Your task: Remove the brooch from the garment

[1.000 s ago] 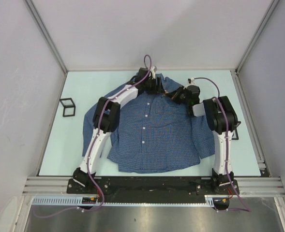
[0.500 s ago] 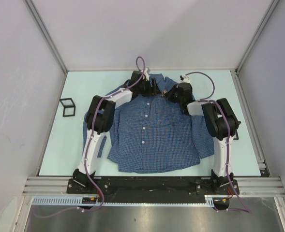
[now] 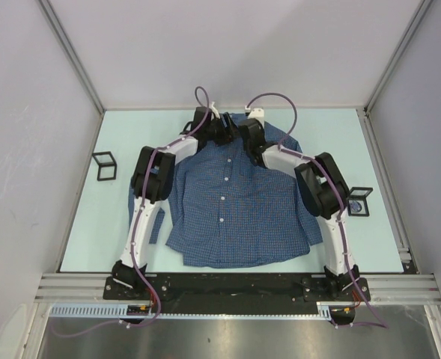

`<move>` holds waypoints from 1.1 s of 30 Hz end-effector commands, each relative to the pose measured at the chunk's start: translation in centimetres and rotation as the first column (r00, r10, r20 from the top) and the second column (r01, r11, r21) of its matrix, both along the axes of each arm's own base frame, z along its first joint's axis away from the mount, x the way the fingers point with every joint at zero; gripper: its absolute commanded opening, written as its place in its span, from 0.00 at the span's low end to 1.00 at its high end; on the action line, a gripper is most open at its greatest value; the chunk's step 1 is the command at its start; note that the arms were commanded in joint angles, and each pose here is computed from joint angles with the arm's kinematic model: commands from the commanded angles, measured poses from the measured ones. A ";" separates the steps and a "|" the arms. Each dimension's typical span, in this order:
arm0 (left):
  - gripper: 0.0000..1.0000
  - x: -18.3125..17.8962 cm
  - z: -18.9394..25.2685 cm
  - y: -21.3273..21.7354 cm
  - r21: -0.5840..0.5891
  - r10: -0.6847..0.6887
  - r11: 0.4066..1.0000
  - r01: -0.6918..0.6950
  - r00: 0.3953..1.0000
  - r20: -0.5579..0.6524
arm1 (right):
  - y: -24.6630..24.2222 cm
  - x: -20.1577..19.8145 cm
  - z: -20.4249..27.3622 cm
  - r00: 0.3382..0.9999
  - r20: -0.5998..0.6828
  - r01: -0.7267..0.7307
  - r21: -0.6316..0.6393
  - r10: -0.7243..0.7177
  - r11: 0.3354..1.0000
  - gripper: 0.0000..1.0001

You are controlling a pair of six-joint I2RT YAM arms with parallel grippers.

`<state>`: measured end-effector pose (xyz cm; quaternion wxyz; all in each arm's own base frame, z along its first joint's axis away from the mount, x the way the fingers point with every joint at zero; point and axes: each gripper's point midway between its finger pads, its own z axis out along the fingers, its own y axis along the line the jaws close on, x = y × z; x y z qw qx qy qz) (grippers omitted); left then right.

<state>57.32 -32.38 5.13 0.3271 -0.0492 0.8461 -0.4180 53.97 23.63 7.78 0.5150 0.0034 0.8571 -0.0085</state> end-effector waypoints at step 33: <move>0.72 -18.0 24.4 4.9 -0.071 -0.123 0.986 0.149 0.950 0.286 | 0.0 -16.7 14.6 0.856 -0.017 -0.473 0.377 0.517 0.796 0.00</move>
